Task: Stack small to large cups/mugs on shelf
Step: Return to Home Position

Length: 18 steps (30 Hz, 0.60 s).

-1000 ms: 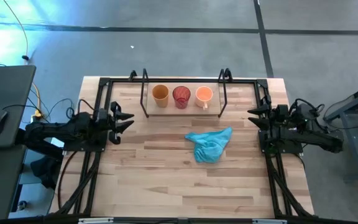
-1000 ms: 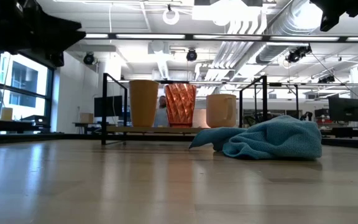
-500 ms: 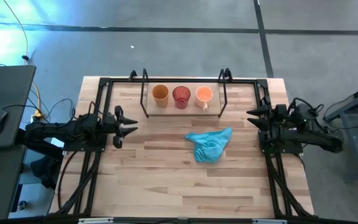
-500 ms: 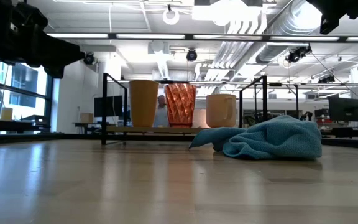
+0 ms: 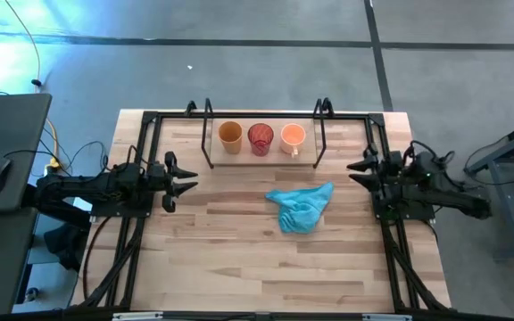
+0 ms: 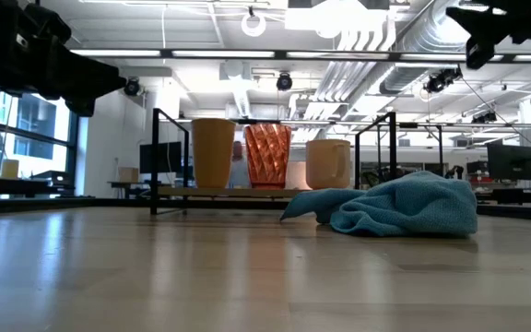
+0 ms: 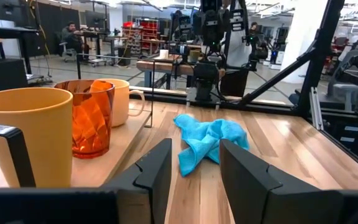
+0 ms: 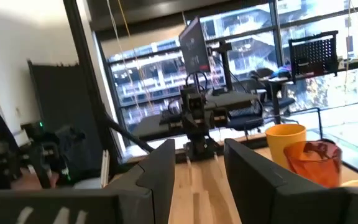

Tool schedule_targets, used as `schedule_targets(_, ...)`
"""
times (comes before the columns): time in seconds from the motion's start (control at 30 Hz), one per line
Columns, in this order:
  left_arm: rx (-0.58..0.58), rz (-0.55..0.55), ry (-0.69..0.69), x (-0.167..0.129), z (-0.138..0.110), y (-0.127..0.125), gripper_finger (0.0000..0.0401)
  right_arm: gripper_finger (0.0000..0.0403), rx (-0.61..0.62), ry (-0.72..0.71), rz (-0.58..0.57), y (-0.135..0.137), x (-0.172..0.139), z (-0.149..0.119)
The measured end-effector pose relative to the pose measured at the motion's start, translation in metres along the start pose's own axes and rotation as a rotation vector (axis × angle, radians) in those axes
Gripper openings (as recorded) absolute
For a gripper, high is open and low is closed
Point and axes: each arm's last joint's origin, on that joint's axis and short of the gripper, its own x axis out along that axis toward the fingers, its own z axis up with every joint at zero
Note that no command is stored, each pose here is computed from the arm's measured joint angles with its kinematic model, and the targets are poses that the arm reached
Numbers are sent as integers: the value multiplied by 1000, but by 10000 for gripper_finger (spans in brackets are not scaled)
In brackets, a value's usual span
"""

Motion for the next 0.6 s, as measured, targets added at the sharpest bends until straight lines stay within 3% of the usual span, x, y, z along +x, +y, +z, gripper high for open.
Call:
schedule_targets(0.2,0,3,-1,0,0,0,122,130,33,-86,21,-8,9,-29)
schedule_targets(0.6,0,2,-1,0,0,0,122,130,10,-260,51,-11,10,-41)
